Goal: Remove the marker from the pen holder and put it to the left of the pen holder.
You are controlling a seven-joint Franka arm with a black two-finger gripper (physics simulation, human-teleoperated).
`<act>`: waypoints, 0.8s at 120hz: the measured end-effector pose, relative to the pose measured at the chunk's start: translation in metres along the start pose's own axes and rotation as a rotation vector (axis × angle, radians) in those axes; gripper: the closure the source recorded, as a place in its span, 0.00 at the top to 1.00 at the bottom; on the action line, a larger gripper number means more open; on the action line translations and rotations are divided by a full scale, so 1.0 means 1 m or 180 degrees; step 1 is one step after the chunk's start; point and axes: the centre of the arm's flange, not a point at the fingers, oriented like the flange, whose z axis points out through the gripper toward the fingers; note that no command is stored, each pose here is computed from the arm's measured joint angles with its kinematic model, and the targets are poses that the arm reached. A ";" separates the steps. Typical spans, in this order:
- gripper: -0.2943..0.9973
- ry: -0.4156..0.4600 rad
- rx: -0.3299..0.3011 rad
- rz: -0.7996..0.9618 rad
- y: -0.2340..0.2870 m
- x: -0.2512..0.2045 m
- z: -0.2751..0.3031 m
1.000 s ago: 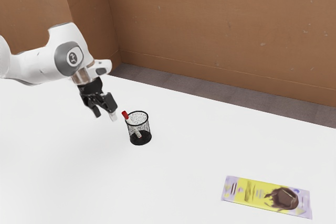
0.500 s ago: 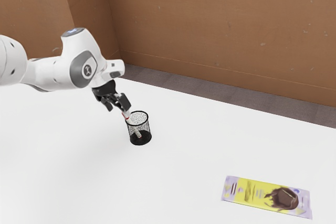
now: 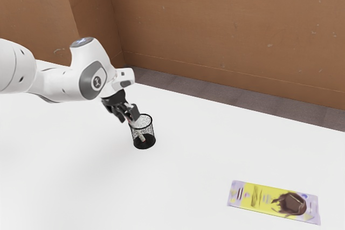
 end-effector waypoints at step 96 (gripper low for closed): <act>0.41 0.0050 0.0031 -0.0140 -0.008 0.014 0.006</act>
